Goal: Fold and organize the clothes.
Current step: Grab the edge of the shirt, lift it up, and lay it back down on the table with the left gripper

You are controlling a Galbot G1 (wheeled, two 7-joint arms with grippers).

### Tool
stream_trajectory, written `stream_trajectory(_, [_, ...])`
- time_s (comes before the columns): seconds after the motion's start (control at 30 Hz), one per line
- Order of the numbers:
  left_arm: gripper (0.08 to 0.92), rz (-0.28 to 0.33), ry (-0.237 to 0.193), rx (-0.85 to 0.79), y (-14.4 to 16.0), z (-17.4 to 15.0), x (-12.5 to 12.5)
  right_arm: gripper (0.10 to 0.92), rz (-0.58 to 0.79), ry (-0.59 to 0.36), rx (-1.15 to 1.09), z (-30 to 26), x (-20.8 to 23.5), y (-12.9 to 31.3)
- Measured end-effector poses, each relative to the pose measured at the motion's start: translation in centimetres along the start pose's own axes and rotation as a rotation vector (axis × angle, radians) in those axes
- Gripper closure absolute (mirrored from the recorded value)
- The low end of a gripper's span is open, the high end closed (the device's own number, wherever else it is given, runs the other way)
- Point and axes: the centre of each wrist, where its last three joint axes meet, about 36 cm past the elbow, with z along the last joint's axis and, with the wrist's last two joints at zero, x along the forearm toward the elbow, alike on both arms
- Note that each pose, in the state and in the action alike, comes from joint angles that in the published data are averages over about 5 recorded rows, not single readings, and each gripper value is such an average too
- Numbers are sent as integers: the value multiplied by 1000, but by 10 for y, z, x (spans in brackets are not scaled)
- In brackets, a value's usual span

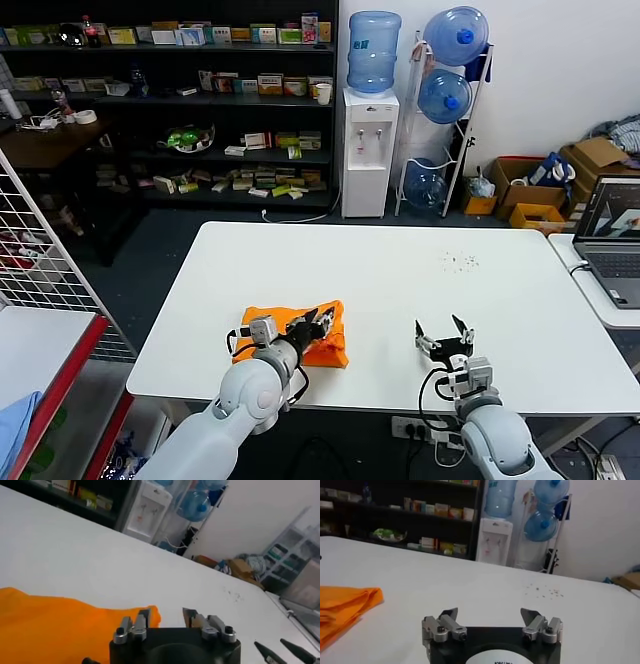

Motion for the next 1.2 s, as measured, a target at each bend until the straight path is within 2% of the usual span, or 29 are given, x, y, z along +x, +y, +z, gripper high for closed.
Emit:
stream_trajectory(0.3, [220,-16,-46,3,14,-8,18,200,-22,-1,7,1,0,4])
stream_trajectory(0.4, [183,-43,-47,-36,30,-9,24,200,-36,-2,8,2,1,5])
stream_trajectory(0.57, [177,-88,-32,-134,61,-14,33,200,-65,-2,10,3,-1,3])
stream_trajectory(0.83, [177,-114,36,-265,116,-27,35,200,-88,3,5,4,-3,-1])
stream_trajectory(1.2, [177,-86,167,-247,172,-44,27,200,-94,6,2,4,-5,-10])
